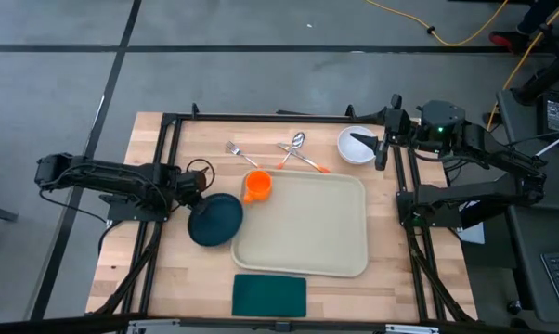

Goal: Set up tray
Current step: Put the black plate on the white tray below the orange mug

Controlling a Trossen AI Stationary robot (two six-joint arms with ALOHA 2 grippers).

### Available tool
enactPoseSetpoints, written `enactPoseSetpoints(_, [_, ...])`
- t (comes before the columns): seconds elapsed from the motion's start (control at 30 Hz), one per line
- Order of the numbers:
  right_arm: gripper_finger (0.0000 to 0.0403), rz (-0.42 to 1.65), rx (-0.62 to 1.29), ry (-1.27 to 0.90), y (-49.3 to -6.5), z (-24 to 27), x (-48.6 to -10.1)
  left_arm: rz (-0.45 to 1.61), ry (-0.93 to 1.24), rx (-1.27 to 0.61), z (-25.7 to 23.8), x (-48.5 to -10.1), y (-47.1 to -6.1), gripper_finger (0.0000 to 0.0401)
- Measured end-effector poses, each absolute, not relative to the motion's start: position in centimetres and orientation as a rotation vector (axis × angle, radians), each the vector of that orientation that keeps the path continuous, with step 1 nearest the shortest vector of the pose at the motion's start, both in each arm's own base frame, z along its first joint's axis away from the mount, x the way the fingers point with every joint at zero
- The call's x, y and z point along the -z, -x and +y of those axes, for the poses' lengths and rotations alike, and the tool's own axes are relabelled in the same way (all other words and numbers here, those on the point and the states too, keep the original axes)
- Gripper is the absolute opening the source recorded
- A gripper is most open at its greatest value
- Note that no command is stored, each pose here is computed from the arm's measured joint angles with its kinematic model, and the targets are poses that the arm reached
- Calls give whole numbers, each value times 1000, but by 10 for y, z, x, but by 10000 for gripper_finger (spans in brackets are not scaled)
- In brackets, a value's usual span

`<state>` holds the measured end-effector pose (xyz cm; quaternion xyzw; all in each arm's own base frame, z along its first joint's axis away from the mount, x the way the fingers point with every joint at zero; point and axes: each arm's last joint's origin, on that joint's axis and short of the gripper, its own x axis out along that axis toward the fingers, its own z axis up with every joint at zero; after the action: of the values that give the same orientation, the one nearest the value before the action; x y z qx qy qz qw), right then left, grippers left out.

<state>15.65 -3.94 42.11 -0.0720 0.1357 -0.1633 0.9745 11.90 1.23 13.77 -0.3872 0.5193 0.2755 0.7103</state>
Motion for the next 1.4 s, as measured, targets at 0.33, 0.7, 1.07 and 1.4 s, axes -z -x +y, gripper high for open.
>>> enactPoseSetpoints(0.33, [206, 273, 330, 145, -157, -39, -421, 1120, 887, -513, 8, -150, -125, 3])
enactPoseSetpoints(0.7, [206, 274, 330, 148, -157, -39, -421, 1048, 828, -501, 4, -204, -123, 3])
enactPoseSetpoints(1.07, [206, 282, 330, 150, -159, -40, -420, 505, 685, -396, 9, -349, -111, 3])
enactPoseSetpoints(1.4, [206, 332, 325, 147, -172, -43, -413, 239, 617, -291, 8, -451, -90, 3])
